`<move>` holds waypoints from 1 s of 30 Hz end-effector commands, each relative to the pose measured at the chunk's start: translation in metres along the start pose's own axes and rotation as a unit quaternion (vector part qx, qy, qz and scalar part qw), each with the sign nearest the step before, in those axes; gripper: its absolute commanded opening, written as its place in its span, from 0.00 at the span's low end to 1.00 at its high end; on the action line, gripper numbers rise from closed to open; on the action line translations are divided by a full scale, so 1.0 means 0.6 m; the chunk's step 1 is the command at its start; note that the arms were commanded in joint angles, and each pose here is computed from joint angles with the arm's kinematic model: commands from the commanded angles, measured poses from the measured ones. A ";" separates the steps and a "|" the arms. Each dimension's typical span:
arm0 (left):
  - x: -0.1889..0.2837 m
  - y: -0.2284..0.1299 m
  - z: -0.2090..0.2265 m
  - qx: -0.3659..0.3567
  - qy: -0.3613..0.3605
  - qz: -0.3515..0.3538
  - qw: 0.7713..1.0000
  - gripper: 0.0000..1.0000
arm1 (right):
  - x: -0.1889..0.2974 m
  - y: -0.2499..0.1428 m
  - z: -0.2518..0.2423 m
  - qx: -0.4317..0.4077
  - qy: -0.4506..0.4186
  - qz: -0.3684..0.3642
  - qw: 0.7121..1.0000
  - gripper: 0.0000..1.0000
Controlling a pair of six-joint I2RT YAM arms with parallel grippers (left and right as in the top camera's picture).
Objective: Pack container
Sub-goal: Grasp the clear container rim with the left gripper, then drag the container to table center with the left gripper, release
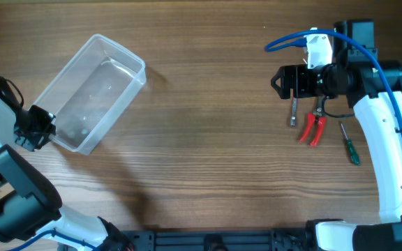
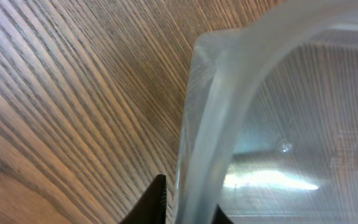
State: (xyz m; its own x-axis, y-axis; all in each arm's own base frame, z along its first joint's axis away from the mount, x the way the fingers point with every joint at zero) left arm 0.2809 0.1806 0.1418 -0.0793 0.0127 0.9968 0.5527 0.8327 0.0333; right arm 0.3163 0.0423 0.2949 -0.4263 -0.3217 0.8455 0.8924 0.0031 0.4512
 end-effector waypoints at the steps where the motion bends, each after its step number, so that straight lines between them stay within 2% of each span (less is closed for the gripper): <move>1: 0.005 0.004 -0.005 0.002 -0.010 -0.003 1.000 0.04 | 0.004 0.006 0.002 -0.004 -0.007 -0.005 1.000 0.92; 7: 0.024 0.004 -0.021 -0.013 -0.025 -0.030 0.999 0.04 | 0.007 0.006 -0.002 -0.005 -0.025 -0.009 1.000 0.98; 12: 0.080 -0.027 -0.082 -0.081 -0.065 -0.087 0.991 0.04 | 0.043 0.011 -0.017 -0.043 -0.112 -0.051 0.991 1.00; 18: 0.111 -0.160 -0.224 -0.257 -0.111 -0.093 0.955 0.04 | 0.135 0.013 -0.044 -0.111 -0.185 -0.141 0.966 1.00; 22: 0.109 -0.230 -0.273 -0.344 -0.105 -0.098 0.928 0.04 | 0.153 -0.003 -0.078 -0.149 -0.207 -0.133 0.958 1.00; 23: 0.108 -0.244 -0.282 -0.377 -0.103 -0.100 0.915 0.04 | 0.154 -0.007 -0.086 -0.157 -0.212 -0.126 0.956 1.00; 26: 0.094 -0.271 -0.300 -0.461 -0.093 -0.095 0.877 0.04 | 0.157 -0.012 -0.094 -0.161 -0.218 -0.119 0.955 1.00; 30: 0.059 -0.271 -0.310 -0.479 -0.075 -0.076 0.871 0.04 | 0.156 -0.013 -0.094 -0.161 -0.219 -0.117 0.955 1.00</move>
State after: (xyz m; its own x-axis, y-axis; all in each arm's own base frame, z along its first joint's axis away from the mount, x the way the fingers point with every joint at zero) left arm 0.3329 -0.0562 0.1978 -0.2986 0.0828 0.9508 0.9539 0.0580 0.2946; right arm 0.2777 -0.0389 0.3509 -0.5749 0.1257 0.8085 0.7474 -0.3215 0.5815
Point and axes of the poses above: each gripper's point midway between its finger pads, its own x axis back along the fingers, its own z axis along the line the jaws close on, y = z × x, the point moved 9 cm from there along x, back along the fingers, and after that the axes turned 5 degrees about -x, right-handed, at the moved point
